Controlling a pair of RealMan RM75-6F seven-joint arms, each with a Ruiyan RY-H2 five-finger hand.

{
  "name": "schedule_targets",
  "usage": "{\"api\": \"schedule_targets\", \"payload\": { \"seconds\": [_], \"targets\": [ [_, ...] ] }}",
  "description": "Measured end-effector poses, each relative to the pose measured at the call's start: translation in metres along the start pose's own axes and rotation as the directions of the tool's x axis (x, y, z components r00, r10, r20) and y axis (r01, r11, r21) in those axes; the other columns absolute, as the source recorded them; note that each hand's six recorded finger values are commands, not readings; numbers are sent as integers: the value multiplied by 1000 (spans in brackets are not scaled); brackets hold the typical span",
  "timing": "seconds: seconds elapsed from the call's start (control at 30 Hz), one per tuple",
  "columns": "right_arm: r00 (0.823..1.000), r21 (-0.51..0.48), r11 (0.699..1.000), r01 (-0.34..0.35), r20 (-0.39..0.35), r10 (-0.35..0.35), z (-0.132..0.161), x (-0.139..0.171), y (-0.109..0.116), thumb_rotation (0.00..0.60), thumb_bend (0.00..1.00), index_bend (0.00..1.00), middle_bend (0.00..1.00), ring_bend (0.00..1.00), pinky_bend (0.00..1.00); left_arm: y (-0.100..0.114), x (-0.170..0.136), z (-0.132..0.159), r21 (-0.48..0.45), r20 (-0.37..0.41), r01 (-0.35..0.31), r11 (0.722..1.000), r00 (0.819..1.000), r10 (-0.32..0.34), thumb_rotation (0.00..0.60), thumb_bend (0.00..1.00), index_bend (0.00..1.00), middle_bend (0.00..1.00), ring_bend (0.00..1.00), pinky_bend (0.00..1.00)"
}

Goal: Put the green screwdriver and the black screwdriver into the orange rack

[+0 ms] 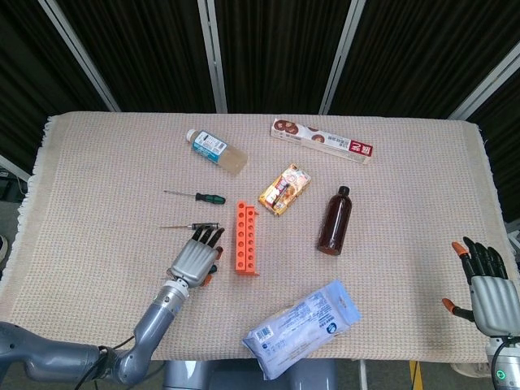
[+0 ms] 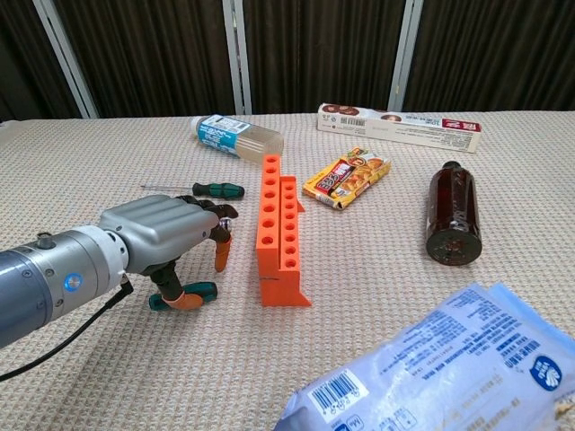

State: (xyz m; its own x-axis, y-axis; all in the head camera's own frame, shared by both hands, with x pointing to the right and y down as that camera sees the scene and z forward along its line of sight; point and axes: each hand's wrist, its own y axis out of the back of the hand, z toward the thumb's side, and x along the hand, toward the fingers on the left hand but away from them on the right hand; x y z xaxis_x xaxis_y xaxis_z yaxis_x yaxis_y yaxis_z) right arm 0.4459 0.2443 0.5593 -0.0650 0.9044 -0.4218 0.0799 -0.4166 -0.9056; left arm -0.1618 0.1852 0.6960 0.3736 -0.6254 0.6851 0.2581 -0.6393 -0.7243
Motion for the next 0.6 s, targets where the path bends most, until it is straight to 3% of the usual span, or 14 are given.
{"api": "schedule_targets", "payload": {
  "seconds": [0.3,0.43,0.6],
  "targets": [
    [1000,-8,1000,-2,8,2,-4,1,-1,600,0,93,21,0,14,-5,1,11,46,-15,12,999,1000,-11,600,255,398,0,0,0],
    [1000,-11,1000,-3,12,3,-7,2,-1,600,0,93,21,0,14,-4,1,13,51,-27,9,999,1000,-8,600,328,410,0,0,0],
    [1000,-15,1000,-6,14,6,-8,2,-2,600,0,93,21,0,15,-4,2,15,61,-39,12,998,999,-9,600,341,414,0,0,0]
  ]
}}
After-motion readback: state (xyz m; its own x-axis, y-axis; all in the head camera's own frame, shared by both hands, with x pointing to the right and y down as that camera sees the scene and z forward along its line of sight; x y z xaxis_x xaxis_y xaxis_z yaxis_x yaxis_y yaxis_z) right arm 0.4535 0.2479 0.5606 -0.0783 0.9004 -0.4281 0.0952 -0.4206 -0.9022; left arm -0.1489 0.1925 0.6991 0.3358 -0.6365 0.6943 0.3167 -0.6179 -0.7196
